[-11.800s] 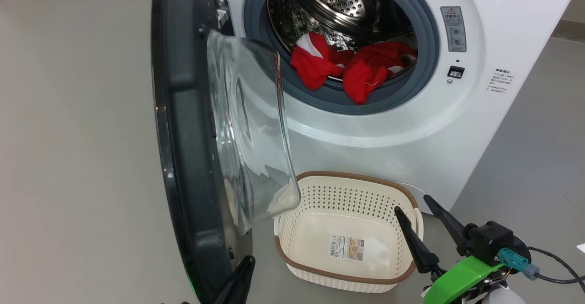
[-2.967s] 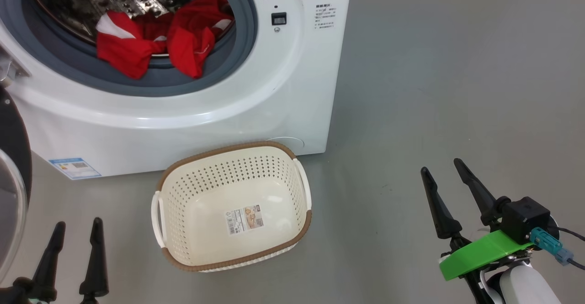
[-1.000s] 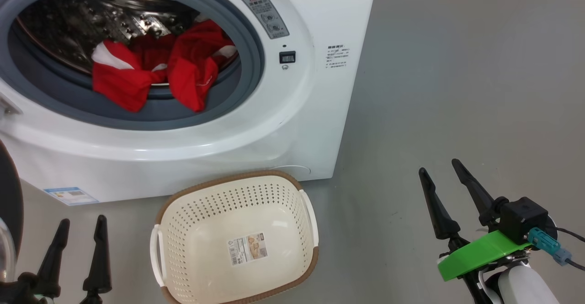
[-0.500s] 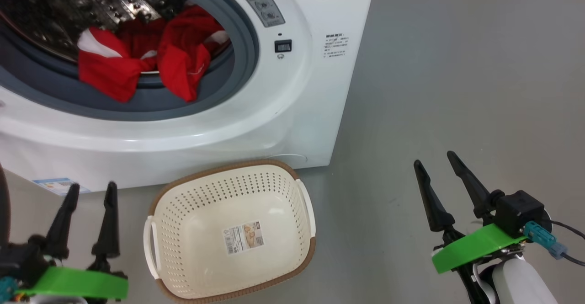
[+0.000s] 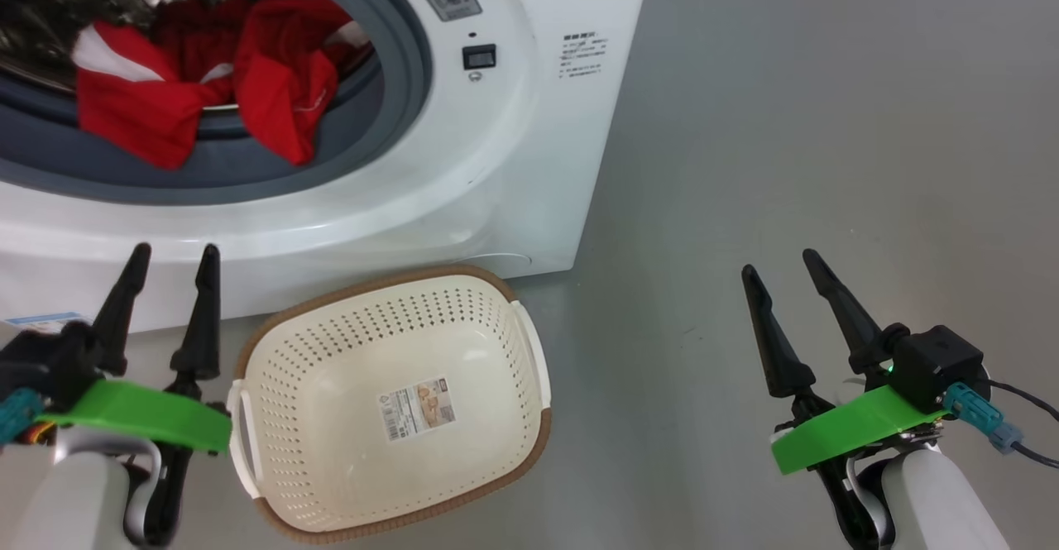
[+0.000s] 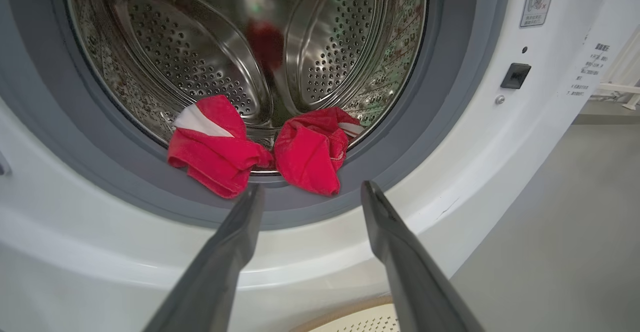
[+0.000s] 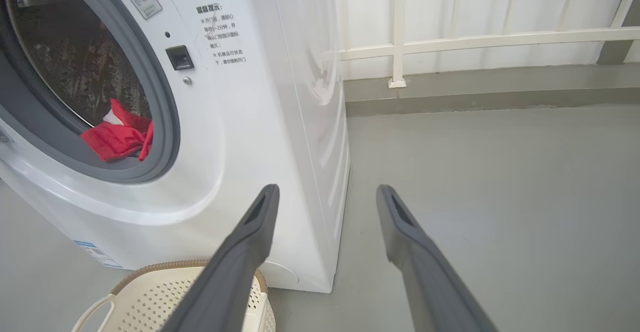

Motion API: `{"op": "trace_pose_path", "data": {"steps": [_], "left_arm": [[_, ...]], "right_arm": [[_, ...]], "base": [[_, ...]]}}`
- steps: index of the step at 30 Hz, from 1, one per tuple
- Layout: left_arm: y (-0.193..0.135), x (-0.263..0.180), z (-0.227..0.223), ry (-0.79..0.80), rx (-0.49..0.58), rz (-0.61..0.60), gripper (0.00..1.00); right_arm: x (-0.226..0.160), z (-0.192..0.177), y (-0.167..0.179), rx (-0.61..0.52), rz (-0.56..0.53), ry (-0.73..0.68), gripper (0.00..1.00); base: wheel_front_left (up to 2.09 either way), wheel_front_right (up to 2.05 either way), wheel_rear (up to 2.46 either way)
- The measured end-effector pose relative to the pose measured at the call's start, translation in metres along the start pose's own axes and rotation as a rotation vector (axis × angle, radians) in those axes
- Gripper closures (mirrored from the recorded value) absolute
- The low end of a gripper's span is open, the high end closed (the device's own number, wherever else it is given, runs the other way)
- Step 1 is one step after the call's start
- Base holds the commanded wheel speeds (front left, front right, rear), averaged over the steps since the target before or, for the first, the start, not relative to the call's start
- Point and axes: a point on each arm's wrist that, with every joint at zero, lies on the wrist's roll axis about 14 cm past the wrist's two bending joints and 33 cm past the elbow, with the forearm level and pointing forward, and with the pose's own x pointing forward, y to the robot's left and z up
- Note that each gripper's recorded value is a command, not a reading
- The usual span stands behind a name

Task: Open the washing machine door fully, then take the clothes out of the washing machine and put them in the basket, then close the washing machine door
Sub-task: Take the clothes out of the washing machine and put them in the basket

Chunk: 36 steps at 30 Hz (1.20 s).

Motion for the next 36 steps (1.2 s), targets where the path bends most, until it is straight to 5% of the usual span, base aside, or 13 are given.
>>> {"op": "trace_pose_path", "data": {"steps": [36], "left_arm": [[-0.017,0.156,-0.053,0.299,0.016,-0.105,0.0]], "right_arm": [[0.026,-0.023,-0.026,0.004,-0.072,0.021,0.0]], "base": [[0.0,0.0,0.0]]}}
